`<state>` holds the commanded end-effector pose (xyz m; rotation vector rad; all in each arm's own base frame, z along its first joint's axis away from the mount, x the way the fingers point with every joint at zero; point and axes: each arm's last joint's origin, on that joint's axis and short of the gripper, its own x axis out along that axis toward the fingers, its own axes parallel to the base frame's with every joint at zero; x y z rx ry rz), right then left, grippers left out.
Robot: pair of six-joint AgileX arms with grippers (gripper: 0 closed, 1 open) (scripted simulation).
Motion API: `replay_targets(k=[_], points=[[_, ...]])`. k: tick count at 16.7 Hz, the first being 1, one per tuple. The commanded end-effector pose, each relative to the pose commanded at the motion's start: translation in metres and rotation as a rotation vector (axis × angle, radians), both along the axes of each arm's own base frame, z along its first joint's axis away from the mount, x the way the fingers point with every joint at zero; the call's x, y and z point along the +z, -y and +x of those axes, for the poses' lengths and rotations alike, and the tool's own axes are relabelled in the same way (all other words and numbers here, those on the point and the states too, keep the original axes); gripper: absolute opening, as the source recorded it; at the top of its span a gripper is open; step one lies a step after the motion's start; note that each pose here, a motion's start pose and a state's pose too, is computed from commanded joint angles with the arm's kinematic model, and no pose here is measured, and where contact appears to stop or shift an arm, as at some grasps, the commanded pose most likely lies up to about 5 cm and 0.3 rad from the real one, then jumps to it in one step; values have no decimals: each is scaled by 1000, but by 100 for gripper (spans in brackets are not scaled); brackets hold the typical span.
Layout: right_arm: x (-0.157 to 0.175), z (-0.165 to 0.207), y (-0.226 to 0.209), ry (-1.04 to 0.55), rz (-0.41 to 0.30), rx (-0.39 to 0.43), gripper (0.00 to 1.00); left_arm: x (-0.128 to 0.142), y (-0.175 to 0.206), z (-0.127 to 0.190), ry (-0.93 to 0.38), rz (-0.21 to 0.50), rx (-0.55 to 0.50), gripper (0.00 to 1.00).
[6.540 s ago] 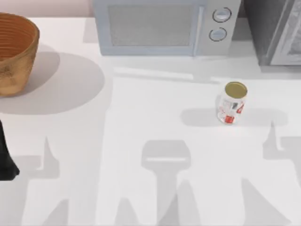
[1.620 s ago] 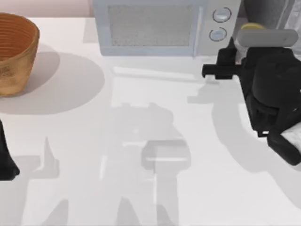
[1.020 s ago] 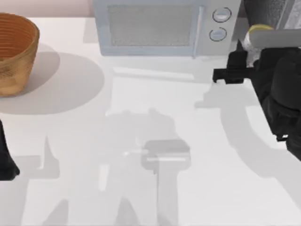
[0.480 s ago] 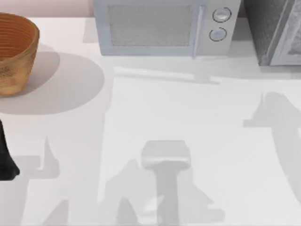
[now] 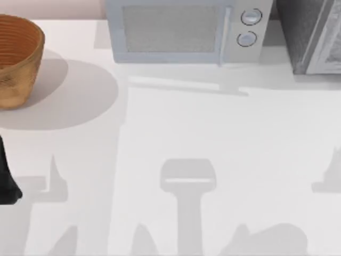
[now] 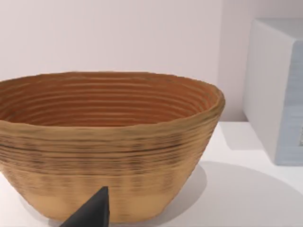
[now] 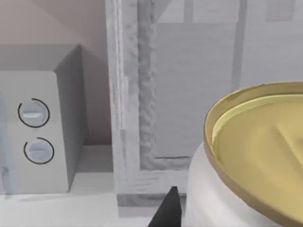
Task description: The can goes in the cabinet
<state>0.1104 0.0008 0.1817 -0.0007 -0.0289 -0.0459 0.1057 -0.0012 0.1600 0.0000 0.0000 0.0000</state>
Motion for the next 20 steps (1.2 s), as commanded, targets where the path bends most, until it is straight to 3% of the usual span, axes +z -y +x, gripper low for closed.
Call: replay_targets(k=[4,12,16,20], points=[[-21,-5,2,-29,0,43,0,0,0,0,0,0,0,100],[-13,-4,1,-36,3,49,0,0,0,0,0,0,0,100],[33,-1,-1,-61,2,53,0,0,0,0,0,0,0,100],[113,15,-6,-76,-2,49,0,0,0,0,0,0,0,100]])
